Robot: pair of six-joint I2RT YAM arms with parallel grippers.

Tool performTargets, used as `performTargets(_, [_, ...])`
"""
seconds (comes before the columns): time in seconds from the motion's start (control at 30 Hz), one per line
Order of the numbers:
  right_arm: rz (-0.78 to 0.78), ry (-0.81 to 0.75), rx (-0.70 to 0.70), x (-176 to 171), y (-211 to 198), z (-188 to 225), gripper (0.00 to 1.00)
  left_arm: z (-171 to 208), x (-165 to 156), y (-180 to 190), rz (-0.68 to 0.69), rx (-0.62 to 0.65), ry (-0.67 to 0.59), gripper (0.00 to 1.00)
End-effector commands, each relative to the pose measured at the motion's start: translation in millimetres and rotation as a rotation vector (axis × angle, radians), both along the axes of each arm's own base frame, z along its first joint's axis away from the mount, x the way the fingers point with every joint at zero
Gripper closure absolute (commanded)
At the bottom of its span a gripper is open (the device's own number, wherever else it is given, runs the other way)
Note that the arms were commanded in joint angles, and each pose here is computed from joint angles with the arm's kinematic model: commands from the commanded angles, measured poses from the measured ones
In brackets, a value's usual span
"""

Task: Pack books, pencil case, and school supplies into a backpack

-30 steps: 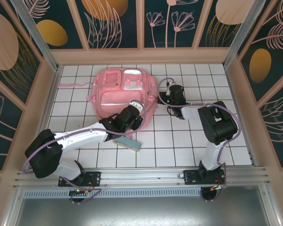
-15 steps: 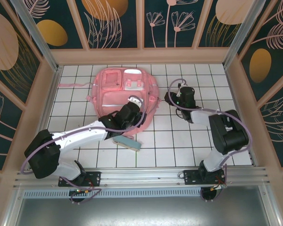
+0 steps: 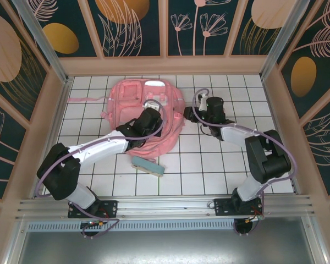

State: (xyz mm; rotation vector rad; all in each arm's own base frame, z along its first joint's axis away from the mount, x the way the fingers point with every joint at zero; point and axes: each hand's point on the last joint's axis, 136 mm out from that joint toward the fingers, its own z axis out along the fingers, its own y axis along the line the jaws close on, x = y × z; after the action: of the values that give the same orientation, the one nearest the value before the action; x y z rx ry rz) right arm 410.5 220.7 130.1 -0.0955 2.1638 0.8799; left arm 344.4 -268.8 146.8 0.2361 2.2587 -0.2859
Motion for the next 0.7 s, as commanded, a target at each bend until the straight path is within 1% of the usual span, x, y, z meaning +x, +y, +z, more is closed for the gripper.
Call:
performTargets(0.0, [0.094,0.003,-0.025,6,20,-2,0.62,-17,-6,17,0.042,0.037,0.039,0.67])
performTargets(0.03, [0.1,0.015,-0.03,11,21,-4,0.59,-18,-7,16,0.042,0.031,0.045,0.67])
performTargets(0.1, [0.119,0.024,-0.034,18,27,-7,0.58,-29,-14,21,0.043,0.032,0.074,0.67])
performTargets(0.23, [0.151,0.047,-0.021,33,36,-16,0.5,-38,-25,23,0.033,0.003,0.106,0.68])
performTargets(0.43, [0.189,0.11,0.016,51,46,-36,0.46,-45,-29,25,0.032,0.002,0.123,0.68])
performTargets(0.57, [0.168,0.135,0.0,61,44,-50,0.4,-44,-28,24,0.03,-0.001,0.122,0.68])
performTargets(0.67, [0.183,0.146,0.025,64,47,-53,0.4,-44,-28,22,0.027,-0.002,0.121,0.68])
